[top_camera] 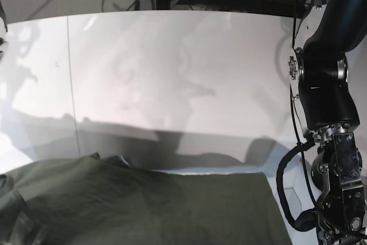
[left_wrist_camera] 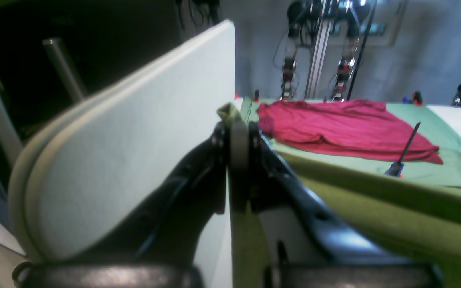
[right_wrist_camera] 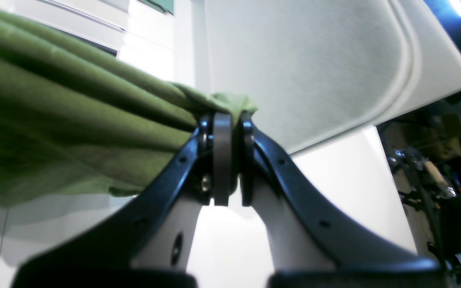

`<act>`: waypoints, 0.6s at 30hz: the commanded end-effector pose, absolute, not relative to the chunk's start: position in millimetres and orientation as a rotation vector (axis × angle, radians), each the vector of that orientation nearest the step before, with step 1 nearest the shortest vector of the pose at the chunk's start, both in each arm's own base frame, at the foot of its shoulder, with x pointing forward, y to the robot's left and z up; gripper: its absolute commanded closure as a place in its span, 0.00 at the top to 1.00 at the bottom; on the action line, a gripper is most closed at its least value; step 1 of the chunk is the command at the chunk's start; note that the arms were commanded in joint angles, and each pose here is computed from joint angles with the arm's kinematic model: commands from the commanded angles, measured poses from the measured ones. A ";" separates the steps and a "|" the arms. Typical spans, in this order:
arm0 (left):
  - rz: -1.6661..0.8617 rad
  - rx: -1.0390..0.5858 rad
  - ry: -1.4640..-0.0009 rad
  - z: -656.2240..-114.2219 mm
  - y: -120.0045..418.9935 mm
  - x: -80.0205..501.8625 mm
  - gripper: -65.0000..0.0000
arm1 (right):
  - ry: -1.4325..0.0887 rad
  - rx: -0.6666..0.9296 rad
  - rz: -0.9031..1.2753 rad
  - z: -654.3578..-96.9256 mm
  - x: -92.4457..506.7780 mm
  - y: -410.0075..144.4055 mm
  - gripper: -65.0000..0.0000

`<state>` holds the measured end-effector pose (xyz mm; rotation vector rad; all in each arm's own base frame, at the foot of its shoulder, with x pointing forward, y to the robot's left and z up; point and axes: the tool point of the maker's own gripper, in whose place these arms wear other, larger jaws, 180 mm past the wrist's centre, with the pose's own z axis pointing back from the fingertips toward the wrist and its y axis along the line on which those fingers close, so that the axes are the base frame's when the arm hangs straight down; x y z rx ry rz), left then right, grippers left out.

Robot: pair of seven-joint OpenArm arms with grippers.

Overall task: Layout the t-shirt on the table in an organized manner, then fold the t-shirt properly
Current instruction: 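Swing the lifted shirt through the air with both grippers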

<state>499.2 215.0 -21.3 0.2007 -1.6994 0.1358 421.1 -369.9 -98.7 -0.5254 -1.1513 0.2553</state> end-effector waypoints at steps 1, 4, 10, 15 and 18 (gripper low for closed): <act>0.158 0.233 -1.778 7.0 224.6 495.3 0.00 | -1.181 -0.580 0.252 -77.0 420.5 -380.5 0.00; 0.162 0.233 -1.789 12.4 225.4 495.6 0.00 | -1.178 -0.566 0.299 -83.0 430.3 -376.5 0.00; 0.164 0.231 -1.803 19.2 225.2 495.4 0.00 | -1.272 -0.553 0.356 -63.5 444.8 -360.1 0.00; 0.160 0.231 -1.794 12.7 224.3 493.6 0.00 | -1.293 -0.561 0.342 -54.6 446.6 -358.9 0.00; 0.153 0.232 -1.758 -4.8 223.8 493.9 0.00 | -1.270 -0.550 0.342 -66.8 445.6 -358.0 0.00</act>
